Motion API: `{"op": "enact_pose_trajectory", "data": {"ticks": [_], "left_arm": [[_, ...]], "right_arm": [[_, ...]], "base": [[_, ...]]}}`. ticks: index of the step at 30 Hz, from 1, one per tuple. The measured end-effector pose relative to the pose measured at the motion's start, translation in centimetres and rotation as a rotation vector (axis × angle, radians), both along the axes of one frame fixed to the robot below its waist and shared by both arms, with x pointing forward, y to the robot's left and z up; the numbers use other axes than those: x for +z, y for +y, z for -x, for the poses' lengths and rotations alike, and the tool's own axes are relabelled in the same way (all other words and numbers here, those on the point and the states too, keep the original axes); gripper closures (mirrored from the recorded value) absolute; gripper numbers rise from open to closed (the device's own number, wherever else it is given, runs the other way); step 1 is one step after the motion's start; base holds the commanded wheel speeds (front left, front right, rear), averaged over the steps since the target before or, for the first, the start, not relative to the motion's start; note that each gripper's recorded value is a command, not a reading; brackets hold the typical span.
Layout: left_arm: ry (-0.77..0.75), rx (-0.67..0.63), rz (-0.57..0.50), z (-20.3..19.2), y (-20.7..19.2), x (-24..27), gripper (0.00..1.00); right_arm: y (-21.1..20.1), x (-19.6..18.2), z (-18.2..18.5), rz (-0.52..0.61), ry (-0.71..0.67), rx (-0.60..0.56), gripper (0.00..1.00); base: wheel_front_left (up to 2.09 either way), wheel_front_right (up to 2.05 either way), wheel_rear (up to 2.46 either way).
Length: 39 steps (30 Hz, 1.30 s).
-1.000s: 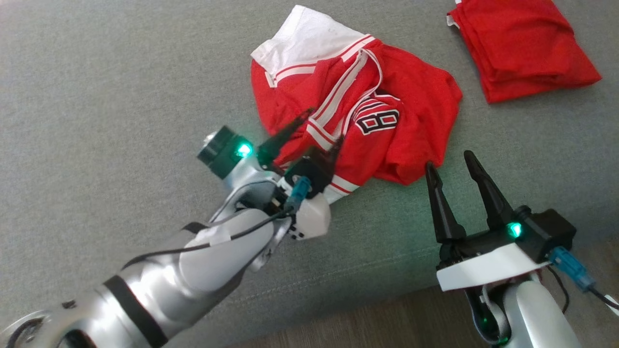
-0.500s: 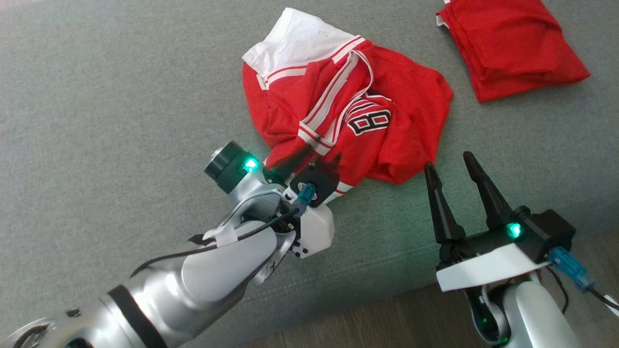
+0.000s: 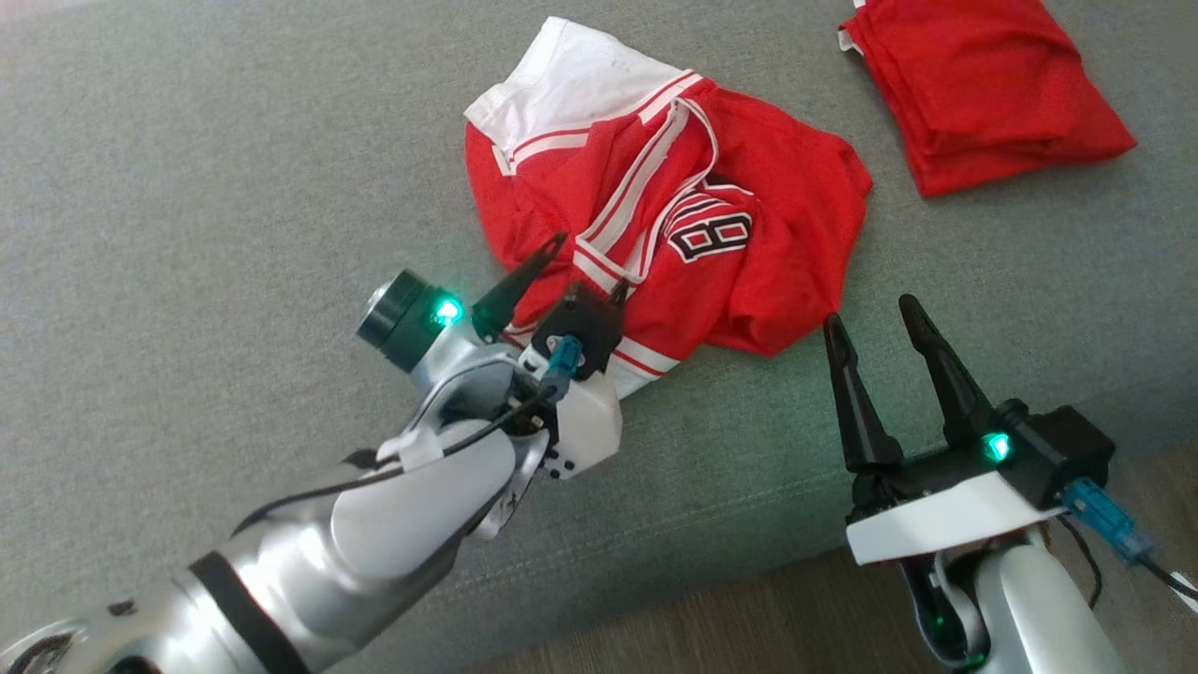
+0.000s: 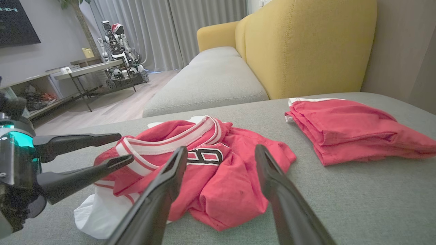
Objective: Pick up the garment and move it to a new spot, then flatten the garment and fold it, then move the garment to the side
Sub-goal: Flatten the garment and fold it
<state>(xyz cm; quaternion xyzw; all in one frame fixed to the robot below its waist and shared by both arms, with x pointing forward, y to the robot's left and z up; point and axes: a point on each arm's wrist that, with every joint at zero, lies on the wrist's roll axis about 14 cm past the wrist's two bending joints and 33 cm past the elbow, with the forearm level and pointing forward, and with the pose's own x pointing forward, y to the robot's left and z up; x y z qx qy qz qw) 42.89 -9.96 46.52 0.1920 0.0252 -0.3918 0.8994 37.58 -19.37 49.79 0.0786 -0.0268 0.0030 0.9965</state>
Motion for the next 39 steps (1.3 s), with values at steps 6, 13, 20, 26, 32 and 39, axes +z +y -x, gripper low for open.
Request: {"op": "enact_pose_trajectory", "data": {"ticks": [6,13,20,26,32,39], "left_arm": [[0.04,-0.018,0.001,0.7,-0.1,-0.9,1.0],[0.056,-0.079,0.055,1.4,-1.4,-0.2,1.0],[0.245,-0.233,0.57,2.8,-7.8,11.6,1.0],[0.259,-0.21,0.989,-3.8,-6.6,25.8,1.0],[0.183,-0.216,1.336,-6.1,-3.5,38.0,1.0],[0.161,0.139,1.406,-13.2,3.8,35.2,1.0]], "right_arm": [[-0.2,-0.4,-0.1,0.001,0.011,-0.006,0.0],[-0.5,-0.4,0.0,-0.005,0.012,-0.015,0.0],[-0.6,0.4,0.6,-0.025,-0.012,-0.023,0.0],[-1.3,1.1,1.7,-0.042,-0.027,-0.052,0.0],[-2.1,1.4,2.3,-0.045,-0.036,-0.079,0.0],[-1.1,1.4,1.5,-0.054,-0.039,-0.044,0.0]], "base": [[0.0,0.0,0.0],[0.0,0.0,0.0],[0.0,0.0,0.0],[0.0,0.0,0.0],[0.0,0.0,0.0],[0.0,0.0,0.0]]}}
